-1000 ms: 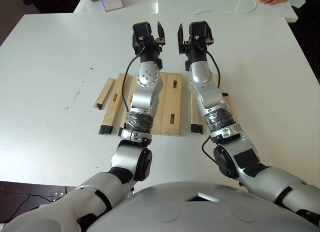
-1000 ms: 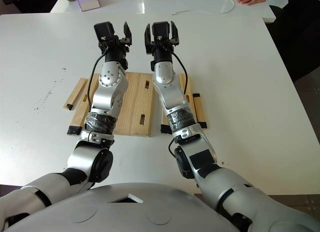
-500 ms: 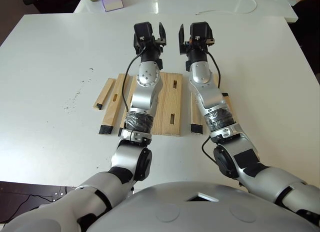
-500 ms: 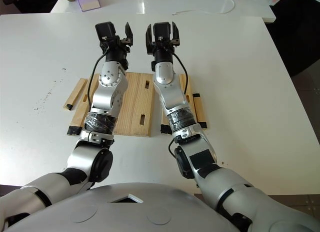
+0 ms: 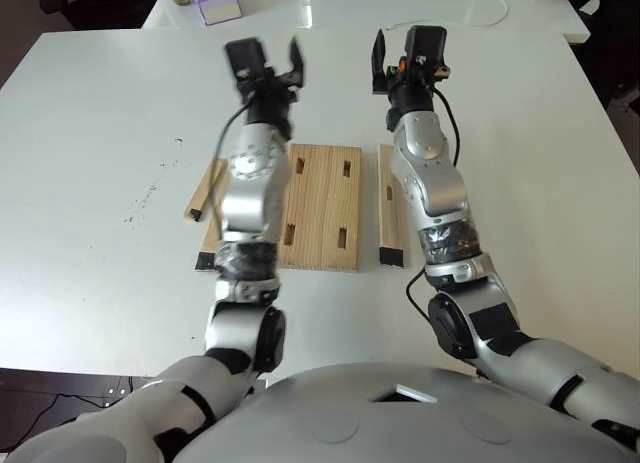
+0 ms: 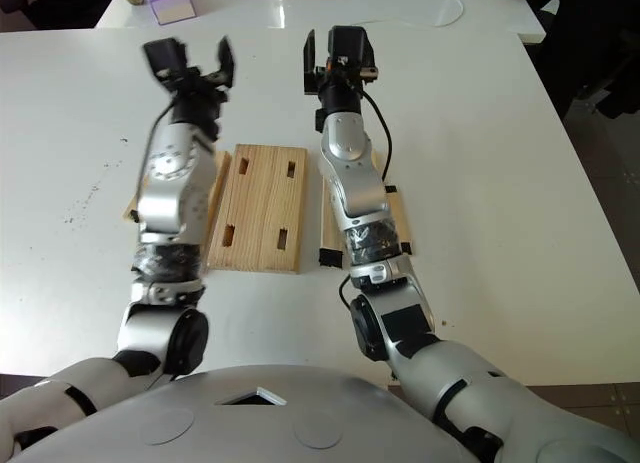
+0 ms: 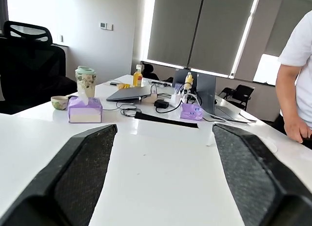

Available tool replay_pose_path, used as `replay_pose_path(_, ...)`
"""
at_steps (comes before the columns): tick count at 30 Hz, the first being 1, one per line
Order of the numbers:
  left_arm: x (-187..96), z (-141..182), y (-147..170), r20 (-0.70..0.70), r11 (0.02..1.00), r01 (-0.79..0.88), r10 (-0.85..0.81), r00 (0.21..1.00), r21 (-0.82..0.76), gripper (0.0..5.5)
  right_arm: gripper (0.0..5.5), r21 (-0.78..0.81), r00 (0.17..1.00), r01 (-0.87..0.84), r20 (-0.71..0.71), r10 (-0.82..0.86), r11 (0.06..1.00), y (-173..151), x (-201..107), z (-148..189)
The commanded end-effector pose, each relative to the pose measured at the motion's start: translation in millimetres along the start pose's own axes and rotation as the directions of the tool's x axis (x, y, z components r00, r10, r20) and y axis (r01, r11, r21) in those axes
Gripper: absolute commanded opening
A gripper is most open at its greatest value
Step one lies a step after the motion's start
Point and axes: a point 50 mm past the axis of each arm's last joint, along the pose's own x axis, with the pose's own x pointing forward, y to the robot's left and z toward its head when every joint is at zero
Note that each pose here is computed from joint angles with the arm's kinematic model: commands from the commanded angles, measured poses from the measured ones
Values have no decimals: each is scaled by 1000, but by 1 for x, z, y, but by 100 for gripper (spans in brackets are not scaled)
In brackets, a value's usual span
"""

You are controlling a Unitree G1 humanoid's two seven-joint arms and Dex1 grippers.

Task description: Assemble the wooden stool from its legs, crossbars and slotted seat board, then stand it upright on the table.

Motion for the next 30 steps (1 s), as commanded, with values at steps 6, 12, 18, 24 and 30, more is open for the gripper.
replay_pose_path(6,-69,9,133,-379,956,275,-218,899,103,363,383,53,995,67,-77,-63,996,-40,-13,-5)
replay_pose_path(12,-94,-8,178,-518,968,242,-174,838,67,363,383,53,988,114,-111,-108,992,-43,-19,-16)
replay_pose_path(18,-96,-25,182,-563,964,260,-187,805,51,363,383,51,985,126,-127,-119,991,-41,-23,-23)
replay_pose_path(24,-97,-35,176,-591,945,323,-228,773,58,363,383,34,982,143,-127,-138,989,-46,-22,-25)
replay_pose_path(30,-104,-45,175,-642,931,359,-233,731,70,363,383,25,980,151,-131,-147,988,-47,-24,-28)
